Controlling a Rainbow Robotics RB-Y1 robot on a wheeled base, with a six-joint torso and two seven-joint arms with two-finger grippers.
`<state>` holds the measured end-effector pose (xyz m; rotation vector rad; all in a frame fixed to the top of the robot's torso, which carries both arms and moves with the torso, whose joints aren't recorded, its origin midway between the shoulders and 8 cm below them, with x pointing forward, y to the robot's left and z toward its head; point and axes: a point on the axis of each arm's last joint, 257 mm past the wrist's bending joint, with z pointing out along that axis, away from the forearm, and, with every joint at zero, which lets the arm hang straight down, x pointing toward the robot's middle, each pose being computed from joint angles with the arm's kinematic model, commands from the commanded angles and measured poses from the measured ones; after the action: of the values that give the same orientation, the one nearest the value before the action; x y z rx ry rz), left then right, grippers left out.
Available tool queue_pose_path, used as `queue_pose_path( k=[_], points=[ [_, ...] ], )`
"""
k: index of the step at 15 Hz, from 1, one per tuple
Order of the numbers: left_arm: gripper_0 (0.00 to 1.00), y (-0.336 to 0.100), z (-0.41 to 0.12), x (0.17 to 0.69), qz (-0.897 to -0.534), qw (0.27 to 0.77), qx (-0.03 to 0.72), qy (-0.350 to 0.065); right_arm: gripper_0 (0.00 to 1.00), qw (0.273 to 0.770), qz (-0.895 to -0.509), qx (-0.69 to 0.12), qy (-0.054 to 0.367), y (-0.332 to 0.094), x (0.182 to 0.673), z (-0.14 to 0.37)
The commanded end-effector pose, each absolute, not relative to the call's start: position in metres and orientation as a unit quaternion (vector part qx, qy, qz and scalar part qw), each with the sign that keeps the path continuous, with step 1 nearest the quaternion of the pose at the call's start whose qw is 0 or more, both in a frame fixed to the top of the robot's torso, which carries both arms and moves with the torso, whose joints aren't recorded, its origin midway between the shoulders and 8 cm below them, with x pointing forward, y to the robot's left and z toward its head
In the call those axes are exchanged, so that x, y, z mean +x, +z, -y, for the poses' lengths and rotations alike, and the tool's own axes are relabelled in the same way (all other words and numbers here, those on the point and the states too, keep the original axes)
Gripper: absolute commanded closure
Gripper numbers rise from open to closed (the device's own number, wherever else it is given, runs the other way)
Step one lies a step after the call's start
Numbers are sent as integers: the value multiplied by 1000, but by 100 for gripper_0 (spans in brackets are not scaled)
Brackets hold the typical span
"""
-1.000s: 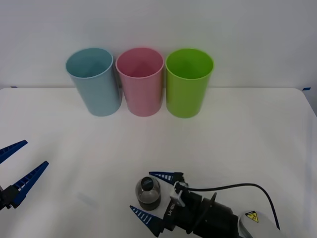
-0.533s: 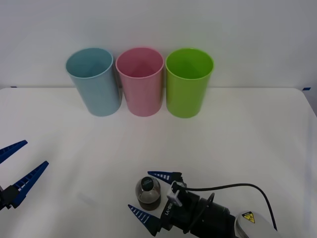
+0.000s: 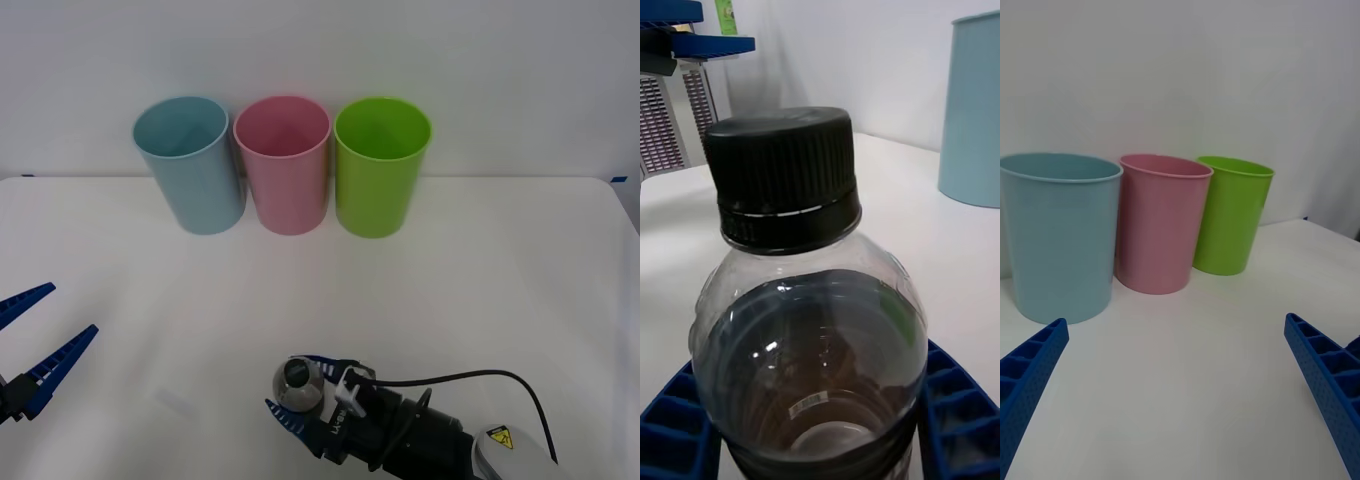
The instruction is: Grasp the object on the table and drop it into the matching bin: aluminum can to the light blue bin, PET bottle to the pink bin.
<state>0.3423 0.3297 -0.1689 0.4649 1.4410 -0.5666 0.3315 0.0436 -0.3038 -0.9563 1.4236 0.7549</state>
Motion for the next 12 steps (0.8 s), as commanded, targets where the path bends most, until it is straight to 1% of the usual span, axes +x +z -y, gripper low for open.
queue_pose_path(
  k=[1,5,8,12],
  points=[
    [0,-169,-330,342,-645,691,208,-253,100,593,-612,-411,324,-304,331,-44],
    [0,-169,-330,342,-645,691,208,-253,100,593,-609,-414,325,-302,332,-44],
    [0,-169,-330,342,-645,691,208,-253,100,597,-606,-400,341,-294,331,-45],
    [0,-169,-330,342,-645,691,208,-253,100,620,-588,-388,346,-263,344,-32]
  ],
)
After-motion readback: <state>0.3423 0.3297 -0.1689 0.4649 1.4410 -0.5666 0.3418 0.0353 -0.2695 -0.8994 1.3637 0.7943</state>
